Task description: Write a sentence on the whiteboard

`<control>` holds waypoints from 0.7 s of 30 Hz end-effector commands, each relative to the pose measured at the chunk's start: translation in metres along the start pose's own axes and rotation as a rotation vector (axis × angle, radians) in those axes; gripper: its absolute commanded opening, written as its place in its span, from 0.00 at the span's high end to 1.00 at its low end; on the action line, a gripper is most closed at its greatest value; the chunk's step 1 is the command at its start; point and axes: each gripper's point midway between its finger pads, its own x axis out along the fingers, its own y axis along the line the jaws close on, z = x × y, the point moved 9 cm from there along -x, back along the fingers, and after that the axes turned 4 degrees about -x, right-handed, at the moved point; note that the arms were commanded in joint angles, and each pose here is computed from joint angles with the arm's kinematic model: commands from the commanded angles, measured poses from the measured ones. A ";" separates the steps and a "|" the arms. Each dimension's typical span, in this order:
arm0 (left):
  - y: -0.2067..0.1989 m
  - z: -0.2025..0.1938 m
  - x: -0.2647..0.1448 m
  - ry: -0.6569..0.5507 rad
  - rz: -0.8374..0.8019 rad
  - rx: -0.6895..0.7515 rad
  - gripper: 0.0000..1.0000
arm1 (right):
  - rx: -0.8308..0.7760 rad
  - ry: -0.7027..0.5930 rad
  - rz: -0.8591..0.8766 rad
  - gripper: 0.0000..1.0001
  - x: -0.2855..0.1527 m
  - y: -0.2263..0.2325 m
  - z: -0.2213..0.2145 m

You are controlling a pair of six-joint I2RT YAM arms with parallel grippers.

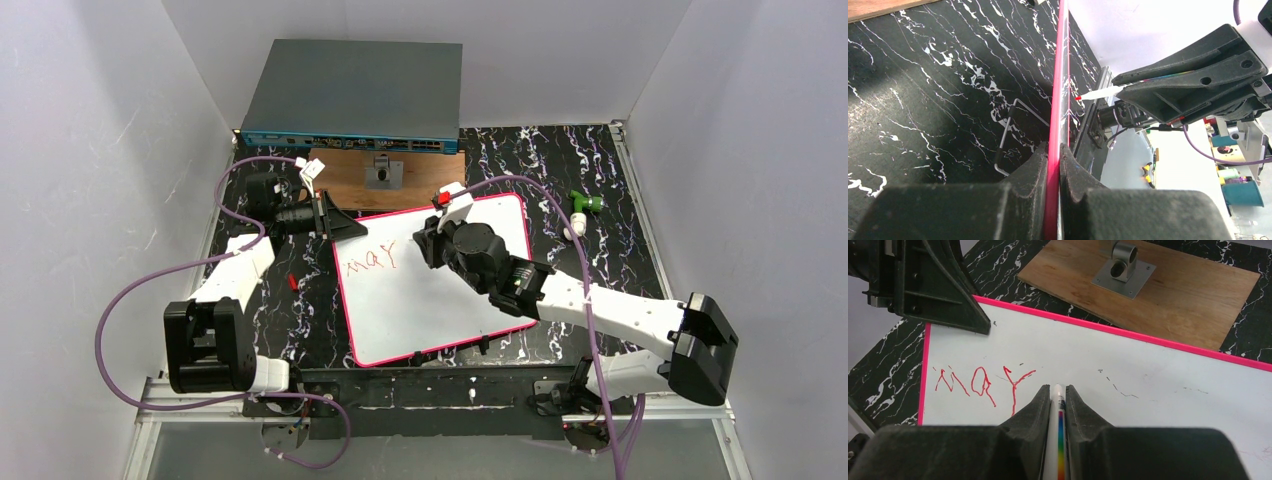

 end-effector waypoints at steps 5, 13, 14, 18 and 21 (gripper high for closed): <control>0.015 0.013 0.002 -0.050 0.144 0.181 1.00 | 0.066 -0.076 -0.012 0.99 0.005 0.002 0.025; 0.014 0.013 0.002 -0.052 0.146 0.187 1.00 | 0.068 -0.061 -0.035 0.99 0.011 -0.002 0.023; 0.014 0.013 0.002 -0.052 0.146 0.187 1.00 | 0.068 -0.058 -0.036 0.99 0.011 -0.003 0.022; 0.014 0.014 0.002 -0.053 0.147 0.190 1.00 | 0.069 -0.051 -0.038 0.99 0.011 -0.004 0.021; 0.014 0.014 0.002 -0.053 0.147 0.192 1.00 | 0.071 -0.047 -0.043 0.99 0.010 -0.005 0.019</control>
